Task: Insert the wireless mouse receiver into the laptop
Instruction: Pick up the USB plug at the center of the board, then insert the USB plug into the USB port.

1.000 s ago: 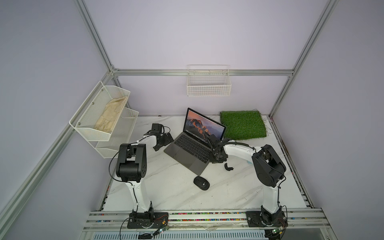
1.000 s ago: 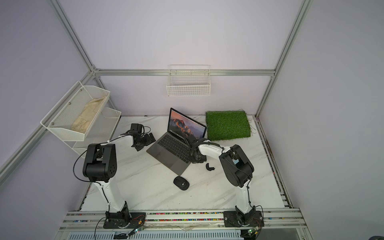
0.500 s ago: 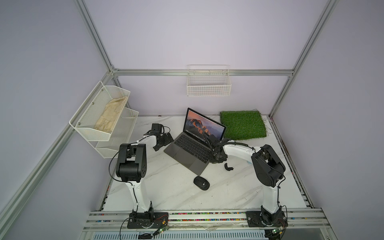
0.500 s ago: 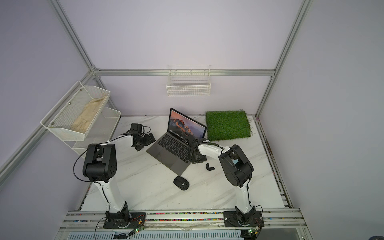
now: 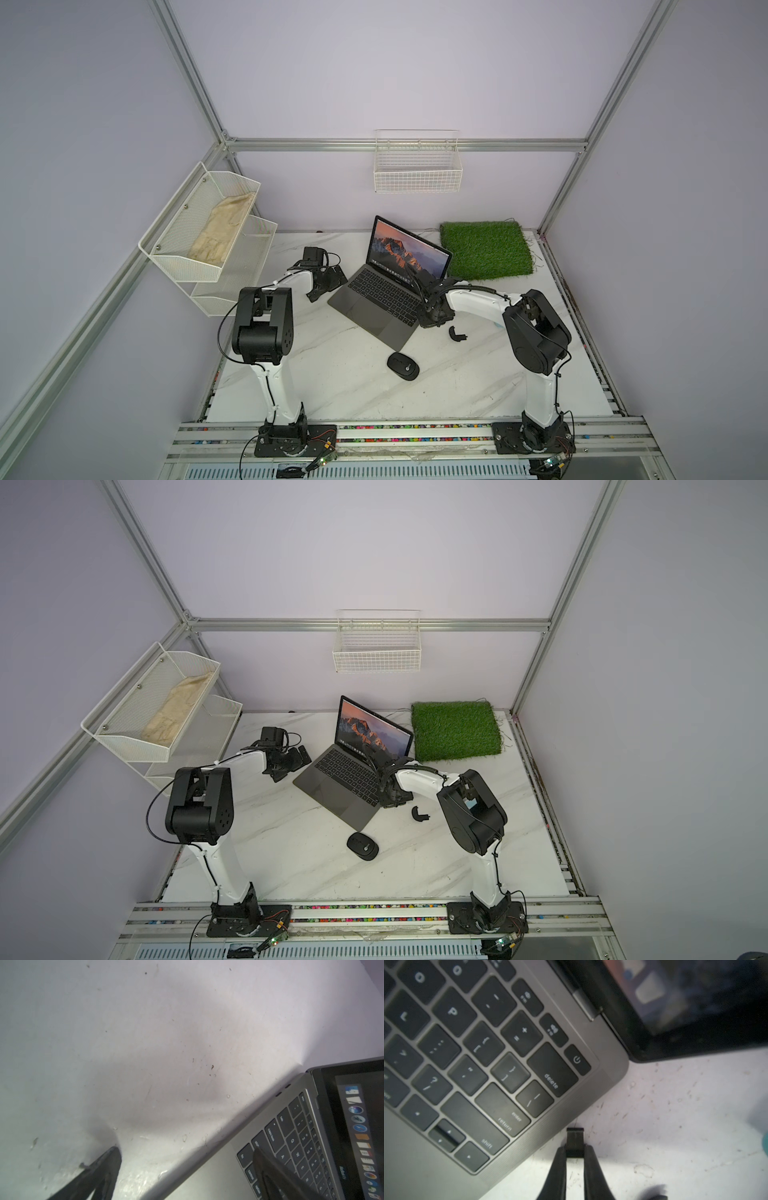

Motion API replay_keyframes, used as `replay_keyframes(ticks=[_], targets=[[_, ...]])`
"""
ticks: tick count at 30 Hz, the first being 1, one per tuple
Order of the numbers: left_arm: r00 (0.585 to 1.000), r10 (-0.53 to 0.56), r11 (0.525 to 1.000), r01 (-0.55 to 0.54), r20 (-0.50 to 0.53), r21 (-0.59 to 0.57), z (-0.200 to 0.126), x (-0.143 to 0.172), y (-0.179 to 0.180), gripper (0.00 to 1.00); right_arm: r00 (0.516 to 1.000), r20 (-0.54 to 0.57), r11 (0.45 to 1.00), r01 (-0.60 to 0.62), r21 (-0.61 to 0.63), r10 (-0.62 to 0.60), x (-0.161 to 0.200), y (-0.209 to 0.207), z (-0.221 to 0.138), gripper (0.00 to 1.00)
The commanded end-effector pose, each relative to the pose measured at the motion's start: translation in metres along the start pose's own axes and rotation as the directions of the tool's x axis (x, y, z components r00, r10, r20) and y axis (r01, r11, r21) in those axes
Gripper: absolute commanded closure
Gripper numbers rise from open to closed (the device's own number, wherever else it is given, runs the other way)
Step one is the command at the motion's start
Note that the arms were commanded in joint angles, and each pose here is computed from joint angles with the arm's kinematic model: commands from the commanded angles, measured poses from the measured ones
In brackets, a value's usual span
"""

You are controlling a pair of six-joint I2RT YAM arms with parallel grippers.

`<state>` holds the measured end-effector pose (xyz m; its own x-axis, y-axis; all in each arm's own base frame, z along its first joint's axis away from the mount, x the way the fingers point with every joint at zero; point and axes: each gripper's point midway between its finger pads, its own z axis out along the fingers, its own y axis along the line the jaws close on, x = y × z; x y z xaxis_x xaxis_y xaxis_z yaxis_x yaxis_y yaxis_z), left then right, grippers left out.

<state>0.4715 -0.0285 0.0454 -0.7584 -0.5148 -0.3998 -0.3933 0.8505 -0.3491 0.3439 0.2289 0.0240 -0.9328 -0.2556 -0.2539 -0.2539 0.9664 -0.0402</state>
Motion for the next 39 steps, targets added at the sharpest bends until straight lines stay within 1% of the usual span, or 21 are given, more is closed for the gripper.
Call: replay_keyframes(ticks=[1,3,6,8,14,18,21,25,28,32,39], targets=[[1.000,-0.008,0.999,0.007,0.029,0.049,-0.016,-0.009,-0.009,0.00,0.988,0.003,0.987,0.155,0.043,-0.155,0.005,-0.010,-0.002,0.94],[1.000,-0.012,0.998,0.011,0.019,0.056,-0.016,-0.007,-0.011,0.00,0.974,0.015,0.974,0.225,0.033,-0.226,0.004,-0.010,-0.007,0.94],[1.000,-0.012,0.998,0.011,0.017,0.061,-0.017,-0.008,-0.012,0.00,0.954,0.030,0.954,0.298,0.028,-0.298,0.002,-0.014,-0.013,0.95],[1.000,-0.002,0.998,0.001,0.026,0.060,-0.019,-0.012,-0.013,0.00,0.942,0.027,0.942,0.335,-0.013,-0.335,0.005,-0.013,-0.014,0.95],[0.998,0.036,0.997,-0.039,0.046,0.071,-0.021,-0.022,-0.021,0.00,0.923,0.064,0.917,0.385,-0.102,-0.380,0.004,-0.021,-0.016,0.95],[0.998,0.040,0.997,-0.043,0.045,0.064,-0.018,-0.025,-0.020,0.00,0.891,0.129,0.880,0.452,-0.146,-0.436,-0.001,-0.013,-0.019,0.95],[0.999,0.017,0.996,-0.020,0.030,0.082,-0.012,-0.023,-0.022,0.00,0.878,0.184,0.869,0.470,-0.153,-0.443,-0.010,-0.007,-0.021,0.95],[0.999,0.000,0.993,-0.005,0.041,0.114,-0.011,-0.024,-0.027,0.00,0.848,0.225,0.845,0.516,-0.139,-0.481,-0.017,-0.004,-0.021,0.96],[0.999,-0.011,0.993,0.006,0.035,0.122,-0.013,-0.025,-0.028,0.00,0.836,0.226,0.833,0.535,-0.140,-0.500,-0.018,-0.002,-0.018,0.97],[1.000,-0.028,0.985,0.029,-0.005,0.172,-0.011,-0.021,-0.032,0.00,0.835,0.219,0.831,0.539,-0.136,-0.505,-0.018,-0.003,-0.016,0.97],[0.999,-0.021,0.985,0.026,-0.029,0.169,-0.005,-0.015,-0.030,0.00,0.832,0.198,0.827,0.547,-0.133,-0.518,-0.015,-0.005,-0.013,0.98]])
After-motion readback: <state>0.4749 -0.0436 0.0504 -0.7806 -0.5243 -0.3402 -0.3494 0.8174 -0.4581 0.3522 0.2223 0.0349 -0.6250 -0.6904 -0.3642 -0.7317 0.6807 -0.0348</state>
